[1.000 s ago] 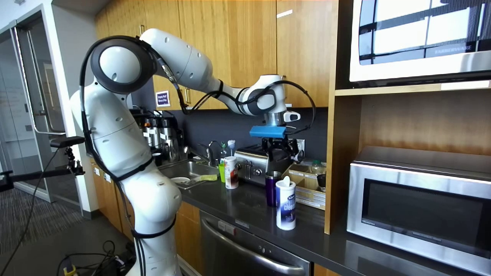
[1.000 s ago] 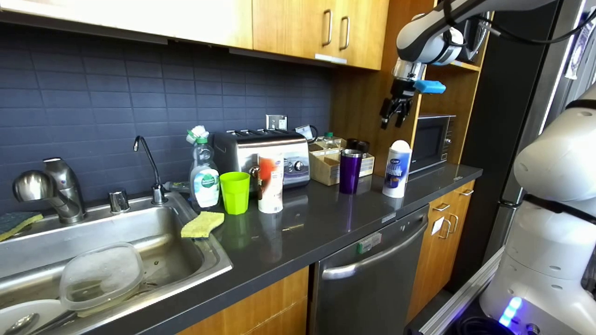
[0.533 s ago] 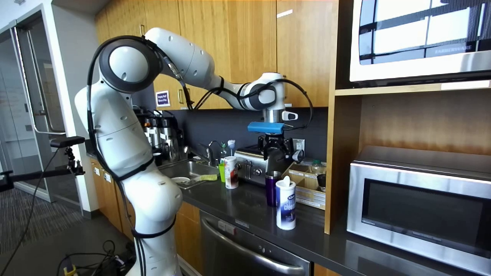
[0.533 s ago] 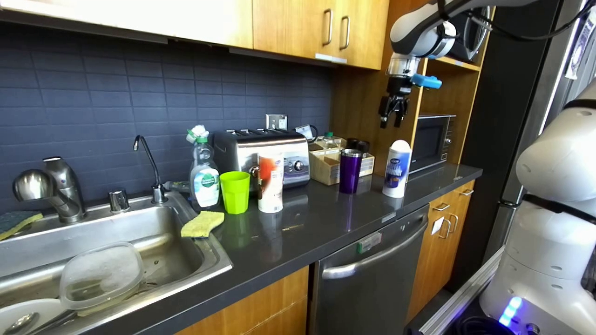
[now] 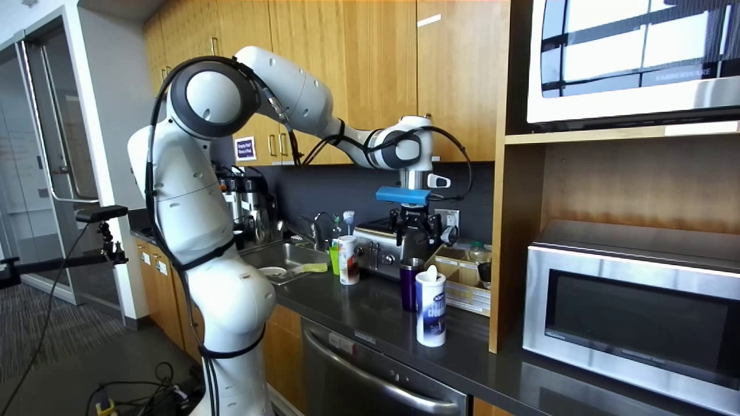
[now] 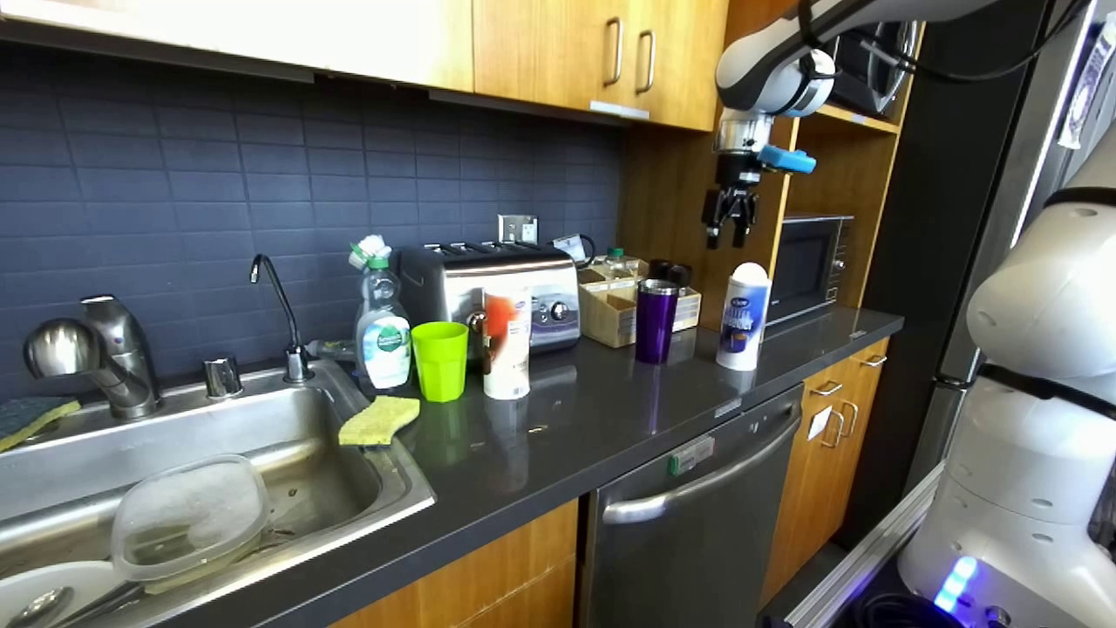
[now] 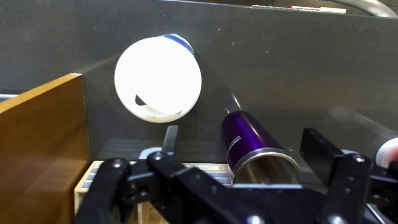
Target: Remove the white bottle from the box
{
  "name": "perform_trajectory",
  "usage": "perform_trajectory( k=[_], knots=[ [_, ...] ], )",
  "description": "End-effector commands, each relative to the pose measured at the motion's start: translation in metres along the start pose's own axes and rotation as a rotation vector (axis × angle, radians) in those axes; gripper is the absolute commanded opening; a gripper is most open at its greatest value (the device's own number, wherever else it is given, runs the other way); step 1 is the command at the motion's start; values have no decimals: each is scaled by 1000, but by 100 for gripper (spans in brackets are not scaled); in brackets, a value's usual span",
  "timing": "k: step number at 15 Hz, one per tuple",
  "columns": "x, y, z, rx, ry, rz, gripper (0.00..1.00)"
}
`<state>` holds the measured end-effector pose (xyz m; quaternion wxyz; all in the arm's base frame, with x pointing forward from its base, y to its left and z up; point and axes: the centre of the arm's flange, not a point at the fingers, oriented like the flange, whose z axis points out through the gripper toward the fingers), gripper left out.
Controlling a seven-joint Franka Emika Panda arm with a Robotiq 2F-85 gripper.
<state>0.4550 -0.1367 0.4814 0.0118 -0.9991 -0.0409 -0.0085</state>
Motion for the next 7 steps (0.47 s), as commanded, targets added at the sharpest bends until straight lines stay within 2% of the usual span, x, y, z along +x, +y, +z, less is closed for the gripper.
perform_trajectory(
  k=[1,7],
  knots=[
    [2,1,0,0,-2,1,100],
    [4,1,1,1,-9,1,100]
  ],
)
